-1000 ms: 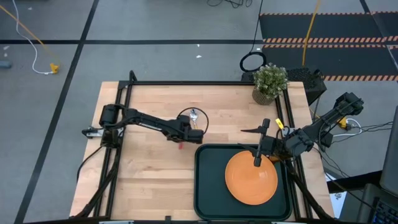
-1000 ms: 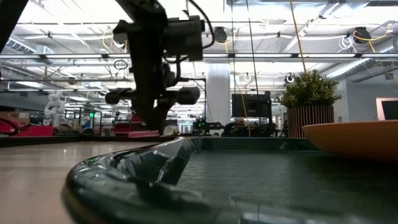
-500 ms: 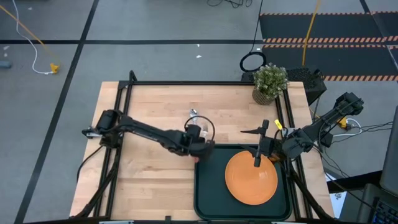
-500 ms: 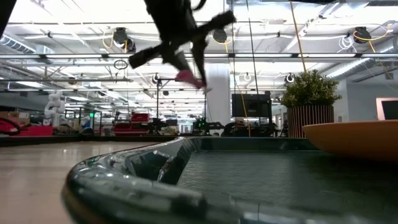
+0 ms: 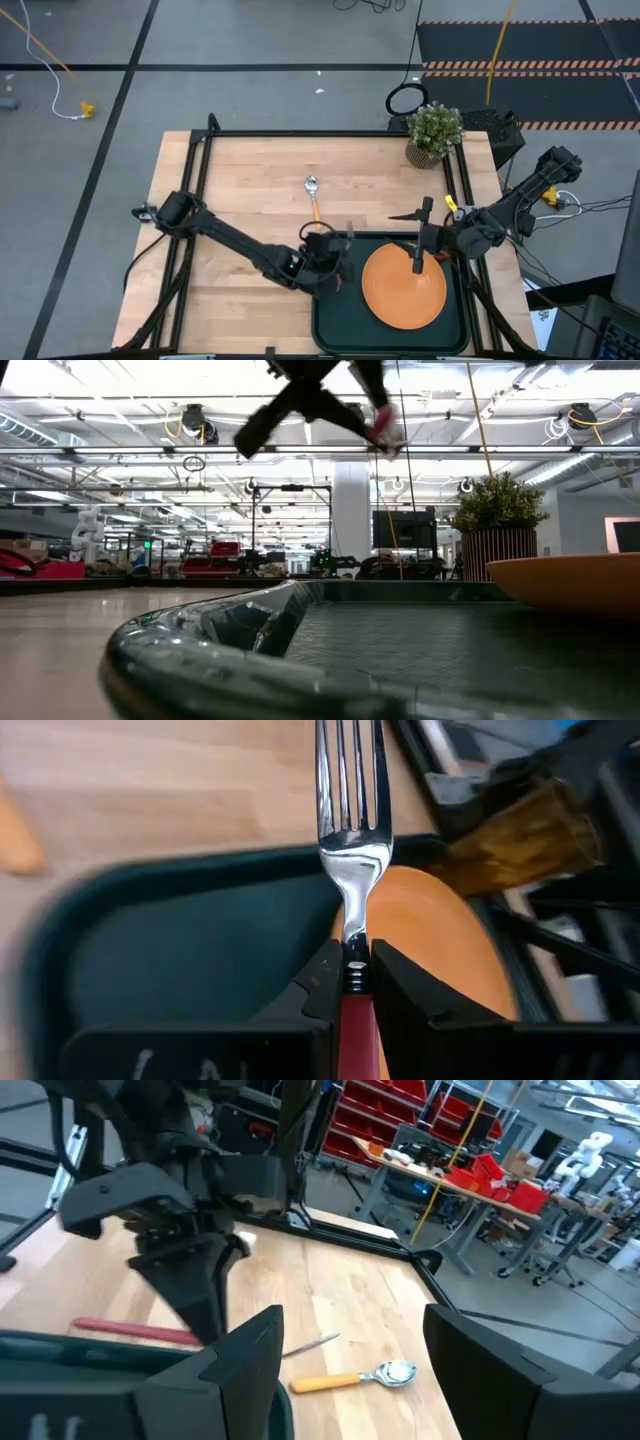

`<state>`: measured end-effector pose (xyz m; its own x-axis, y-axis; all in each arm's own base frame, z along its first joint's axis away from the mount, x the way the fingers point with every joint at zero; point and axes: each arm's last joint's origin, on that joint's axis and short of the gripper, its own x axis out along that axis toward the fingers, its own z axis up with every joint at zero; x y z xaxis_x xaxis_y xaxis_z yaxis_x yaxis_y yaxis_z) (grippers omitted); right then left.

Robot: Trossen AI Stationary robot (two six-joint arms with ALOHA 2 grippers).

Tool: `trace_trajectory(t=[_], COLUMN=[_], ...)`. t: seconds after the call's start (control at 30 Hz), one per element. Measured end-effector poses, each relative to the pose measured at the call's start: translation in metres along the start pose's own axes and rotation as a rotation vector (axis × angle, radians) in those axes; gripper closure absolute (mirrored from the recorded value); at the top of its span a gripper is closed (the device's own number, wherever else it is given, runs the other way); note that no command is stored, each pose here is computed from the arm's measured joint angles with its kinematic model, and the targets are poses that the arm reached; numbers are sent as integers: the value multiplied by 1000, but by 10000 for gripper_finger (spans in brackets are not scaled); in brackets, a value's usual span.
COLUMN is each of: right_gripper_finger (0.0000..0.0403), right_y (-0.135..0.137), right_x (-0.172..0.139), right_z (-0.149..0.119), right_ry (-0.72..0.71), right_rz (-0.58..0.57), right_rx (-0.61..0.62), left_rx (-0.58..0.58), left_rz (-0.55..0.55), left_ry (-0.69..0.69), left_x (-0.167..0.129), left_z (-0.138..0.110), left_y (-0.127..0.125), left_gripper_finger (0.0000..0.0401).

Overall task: Pick and place plate/cup/fork/spoon on tray
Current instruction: Put the pink fork on the left side of the orange plate

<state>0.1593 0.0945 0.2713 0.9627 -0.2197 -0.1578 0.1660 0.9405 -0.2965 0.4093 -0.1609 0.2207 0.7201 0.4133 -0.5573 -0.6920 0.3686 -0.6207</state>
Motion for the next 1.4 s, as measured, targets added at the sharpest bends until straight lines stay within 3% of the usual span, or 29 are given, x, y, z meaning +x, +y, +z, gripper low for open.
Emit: trace_trajectory(t=[0.23, 0.5, 0.87, 1.4], right_gripper_finger=[167, 167, 167, 167], right_y=[1, 5, 9, 13], right_x=[-3, -6, -12, -15], right_z=[1, 1, 1, 0], right_ry=[-10, -12, -21, -17], right_rz=[14, 40, 76, 101], right_rx=[4, -4, 12, 16], left_rx=[-33, -70, -42, -55], left_rz=[-107, -151, -13, 53], left_ry=[5, 4, 37, 78], left_x=[12, 20, 40, 46], left_z=[-33, -58, -64, -66], left_y=[-4, -2, 2, 10], left_gripper_finger=[359, 359, 359, 359])
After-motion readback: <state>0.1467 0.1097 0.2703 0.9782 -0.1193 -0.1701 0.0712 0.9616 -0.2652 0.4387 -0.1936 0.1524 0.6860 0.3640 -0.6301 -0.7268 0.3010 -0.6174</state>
